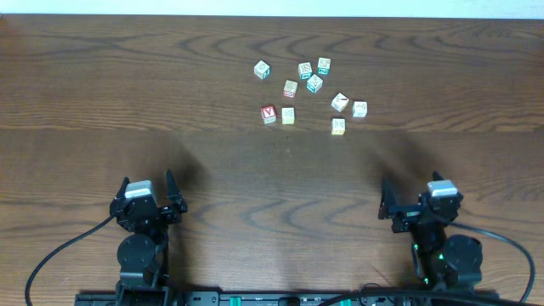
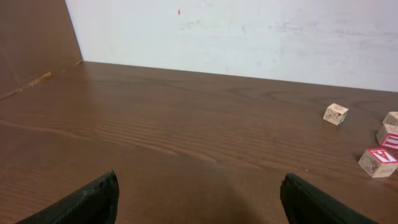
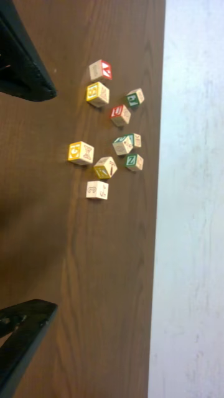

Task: Lift 5 blocks

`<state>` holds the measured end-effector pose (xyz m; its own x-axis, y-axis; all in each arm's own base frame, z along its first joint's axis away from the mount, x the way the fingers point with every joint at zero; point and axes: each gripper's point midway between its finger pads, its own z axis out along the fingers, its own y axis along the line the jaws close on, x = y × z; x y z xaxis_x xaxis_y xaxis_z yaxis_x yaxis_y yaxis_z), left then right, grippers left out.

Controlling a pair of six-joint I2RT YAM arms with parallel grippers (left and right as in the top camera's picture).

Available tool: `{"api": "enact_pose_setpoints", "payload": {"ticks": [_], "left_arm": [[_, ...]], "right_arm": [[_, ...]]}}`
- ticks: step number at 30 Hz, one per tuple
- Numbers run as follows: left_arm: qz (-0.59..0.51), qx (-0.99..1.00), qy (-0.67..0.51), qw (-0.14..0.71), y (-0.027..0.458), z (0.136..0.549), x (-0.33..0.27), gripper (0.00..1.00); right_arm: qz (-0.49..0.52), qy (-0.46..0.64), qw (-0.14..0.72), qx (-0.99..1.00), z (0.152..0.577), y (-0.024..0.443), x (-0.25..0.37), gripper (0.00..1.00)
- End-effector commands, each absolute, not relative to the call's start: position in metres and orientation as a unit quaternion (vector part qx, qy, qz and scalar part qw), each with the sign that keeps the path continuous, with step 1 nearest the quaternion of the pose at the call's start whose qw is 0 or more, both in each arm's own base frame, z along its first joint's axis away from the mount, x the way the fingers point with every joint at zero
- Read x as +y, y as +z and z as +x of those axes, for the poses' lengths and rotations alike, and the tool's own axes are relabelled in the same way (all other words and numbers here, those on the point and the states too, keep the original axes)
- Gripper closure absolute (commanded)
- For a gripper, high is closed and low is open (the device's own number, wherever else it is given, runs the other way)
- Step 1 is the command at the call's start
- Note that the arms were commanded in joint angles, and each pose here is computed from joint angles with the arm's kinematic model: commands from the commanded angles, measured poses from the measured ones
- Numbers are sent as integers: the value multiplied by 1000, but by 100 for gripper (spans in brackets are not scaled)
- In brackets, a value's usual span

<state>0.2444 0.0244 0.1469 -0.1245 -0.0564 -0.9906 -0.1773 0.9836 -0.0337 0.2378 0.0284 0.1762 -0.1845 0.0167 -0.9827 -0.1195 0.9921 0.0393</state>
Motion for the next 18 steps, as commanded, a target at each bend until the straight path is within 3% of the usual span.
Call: {"api": "enact_pose_setpoints", "payload": {"ticks": [1, 18], "left_arm": [[-78, 767, 57, 635, 129, 243, 27, 17], [-78, 767, 57, 635, 129, 243, 27, 17]], "right_arm": [[-28, 58, 632, 773, 243, 195, 28, 1], [-43, 79, 423, 902, 285, 223, 45, 1]]}}
